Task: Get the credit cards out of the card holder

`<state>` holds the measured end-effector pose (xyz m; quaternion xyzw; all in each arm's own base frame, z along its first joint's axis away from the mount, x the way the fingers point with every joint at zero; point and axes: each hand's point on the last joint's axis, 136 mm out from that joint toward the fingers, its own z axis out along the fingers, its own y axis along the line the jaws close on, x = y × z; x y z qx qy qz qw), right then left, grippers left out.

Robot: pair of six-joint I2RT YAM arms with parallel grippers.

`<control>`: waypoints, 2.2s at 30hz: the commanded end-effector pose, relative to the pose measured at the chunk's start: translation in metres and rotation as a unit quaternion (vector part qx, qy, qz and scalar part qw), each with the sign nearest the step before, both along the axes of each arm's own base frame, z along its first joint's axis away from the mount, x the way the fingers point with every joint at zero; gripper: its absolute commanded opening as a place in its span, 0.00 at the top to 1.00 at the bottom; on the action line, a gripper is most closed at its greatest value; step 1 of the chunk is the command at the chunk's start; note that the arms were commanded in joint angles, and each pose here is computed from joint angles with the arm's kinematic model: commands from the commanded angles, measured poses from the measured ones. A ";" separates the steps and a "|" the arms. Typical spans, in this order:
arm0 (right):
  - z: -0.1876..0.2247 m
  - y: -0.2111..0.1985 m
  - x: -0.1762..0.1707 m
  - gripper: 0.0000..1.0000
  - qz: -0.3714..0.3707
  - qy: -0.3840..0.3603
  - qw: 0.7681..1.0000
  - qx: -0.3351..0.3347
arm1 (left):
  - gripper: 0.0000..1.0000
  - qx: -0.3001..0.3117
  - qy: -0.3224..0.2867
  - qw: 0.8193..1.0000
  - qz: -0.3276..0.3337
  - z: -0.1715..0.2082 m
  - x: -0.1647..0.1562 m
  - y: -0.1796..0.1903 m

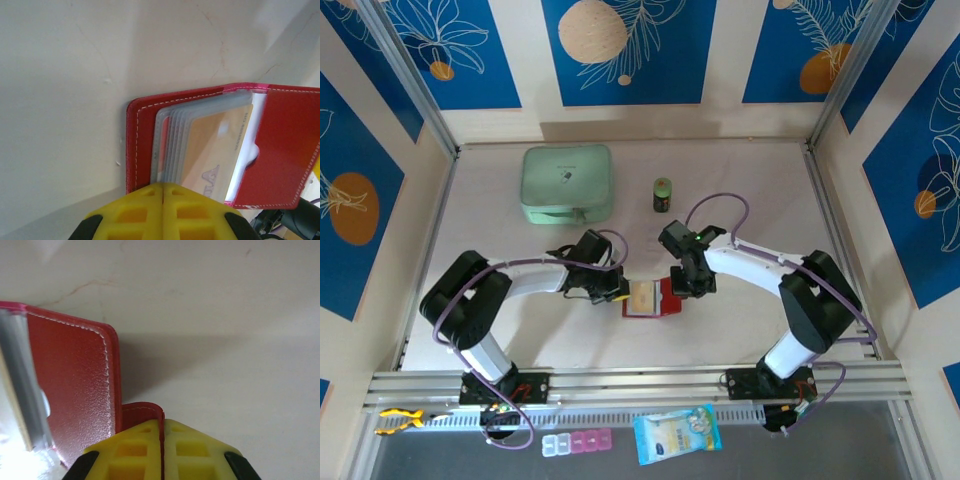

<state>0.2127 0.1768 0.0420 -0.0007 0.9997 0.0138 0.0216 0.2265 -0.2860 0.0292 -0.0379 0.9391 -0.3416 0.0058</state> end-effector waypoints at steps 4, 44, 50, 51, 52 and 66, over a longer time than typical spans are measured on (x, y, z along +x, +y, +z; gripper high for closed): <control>-0.019 -0.016 0.001 0.96 0.006 0.004 0.999 -0.051 | 0.97 0.013 0.010 1.000 0.002 -0.010 -0.007 0.004; 0.052 0.056 0.002 0.69 0.090 -0.023 0.996 0.000 | 0.98 0.019 0.023 1.000 0.010 -0.020 -0.014 0.010; 0.023 0.053 0.001 0.70 0.089 0.003 0.996 -0.020 | 0.98 0.018 0.023 1.000 0.009 -0.021 -0.015 0.010; 0.019 0.052 0.001 0.69 0.086 0.005 0.996 -0.021 | 0.98 0.018 0.024 1.000 0.009 -0.021 -0.015 0.010; 0.015 0.049 0.002 0.69 0.084 0.008 0.996 -0.023 | 0.98 0.018 0.024 1.000 0.009 -0.021 -0.015 0.010; -0.038 0.028 -0.002 0.70 0.068 0.043 0.995 -0.064 | 0.98 0.019 0.026 0.999 0.010 -0.023 -0.017 0.012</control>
